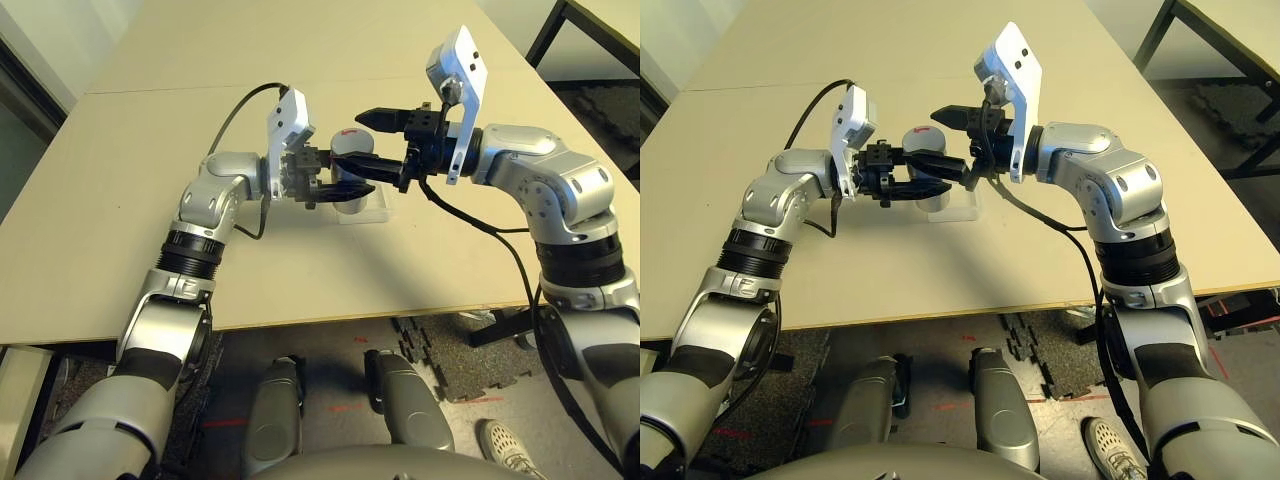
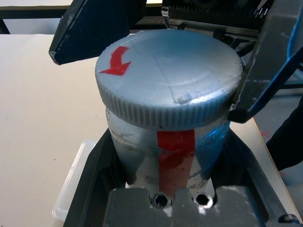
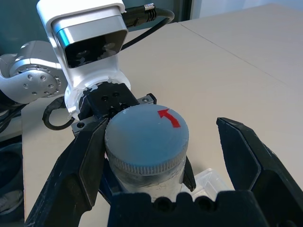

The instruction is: Pour the medicine from the bottle into the box.

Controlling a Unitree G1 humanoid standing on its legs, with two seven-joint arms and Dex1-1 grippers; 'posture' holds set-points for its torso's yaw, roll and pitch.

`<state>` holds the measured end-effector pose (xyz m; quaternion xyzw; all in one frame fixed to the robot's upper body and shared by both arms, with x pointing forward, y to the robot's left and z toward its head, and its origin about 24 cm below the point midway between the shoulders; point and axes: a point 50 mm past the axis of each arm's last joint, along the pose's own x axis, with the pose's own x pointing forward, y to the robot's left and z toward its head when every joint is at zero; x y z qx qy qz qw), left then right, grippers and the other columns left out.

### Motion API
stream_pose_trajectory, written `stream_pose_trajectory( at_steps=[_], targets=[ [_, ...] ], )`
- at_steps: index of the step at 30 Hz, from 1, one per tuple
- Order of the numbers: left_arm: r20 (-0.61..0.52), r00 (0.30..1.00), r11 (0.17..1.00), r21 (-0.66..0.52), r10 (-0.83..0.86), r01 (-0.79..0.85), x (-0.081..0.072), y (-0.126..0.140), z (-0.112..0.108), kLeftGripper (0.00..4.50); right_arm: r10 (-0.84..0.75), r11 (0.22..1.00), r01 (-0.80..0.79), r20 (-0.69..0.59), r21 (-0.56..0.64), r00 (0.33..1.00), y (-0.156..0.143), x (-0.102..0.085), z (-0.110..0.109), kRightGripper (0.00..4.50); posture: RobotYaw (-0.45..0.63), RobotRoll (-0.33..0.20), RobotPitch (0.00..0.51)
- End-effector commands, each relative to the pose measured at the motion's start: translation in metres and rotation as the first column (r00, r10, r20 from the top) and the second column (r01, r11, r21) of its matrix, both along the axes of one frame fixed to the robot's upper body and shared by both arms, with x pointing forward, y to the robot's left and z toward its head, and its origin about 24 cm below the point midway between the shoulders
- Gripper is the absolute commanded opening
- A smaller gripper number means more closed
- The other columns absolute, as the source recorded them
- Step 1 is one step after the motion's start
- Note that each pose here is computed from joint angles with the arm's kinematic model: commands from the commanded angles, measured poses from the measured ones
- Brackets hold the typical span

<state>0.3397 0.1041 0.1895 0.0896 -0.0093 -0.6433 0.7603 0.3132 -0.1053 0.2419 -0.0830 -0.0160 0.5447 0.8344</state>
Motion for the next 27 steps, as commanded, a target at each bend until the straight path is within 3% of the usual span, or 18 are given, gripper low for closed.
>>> stream_pose_trajectory(
  at_steps=[1,20,27],
  targets=[
    [-0.004,1.0,1.0,0.007,-0.012,0.012,-0.002,-0.001,-0.003,2.53,-0.037,0.999,0.037,0.007,-0.003,0.999,-0.009,-0.001,0.002,4.5,-0.17,0.0,0.161],
    [0.0,1.0,1.0,0.013,-0.006,0.006,0.0,0.002,-0.001,2.53,-0.137,0.99,0.137,-0.031,-0.02,0.99,-0.05,-0.018,0.001,4.5,-0.19,0.0,0.154],
    [0.001,1.0,1.0,0.016,-0.004,0.004,0.001,0.002,-0.001,2.53,-0.103,0.994,0.1,-0.075,-0.052,0.992,-0.053,-0.03,-0.006,4.5,-0.19,0.0,0.15]
  ],
)
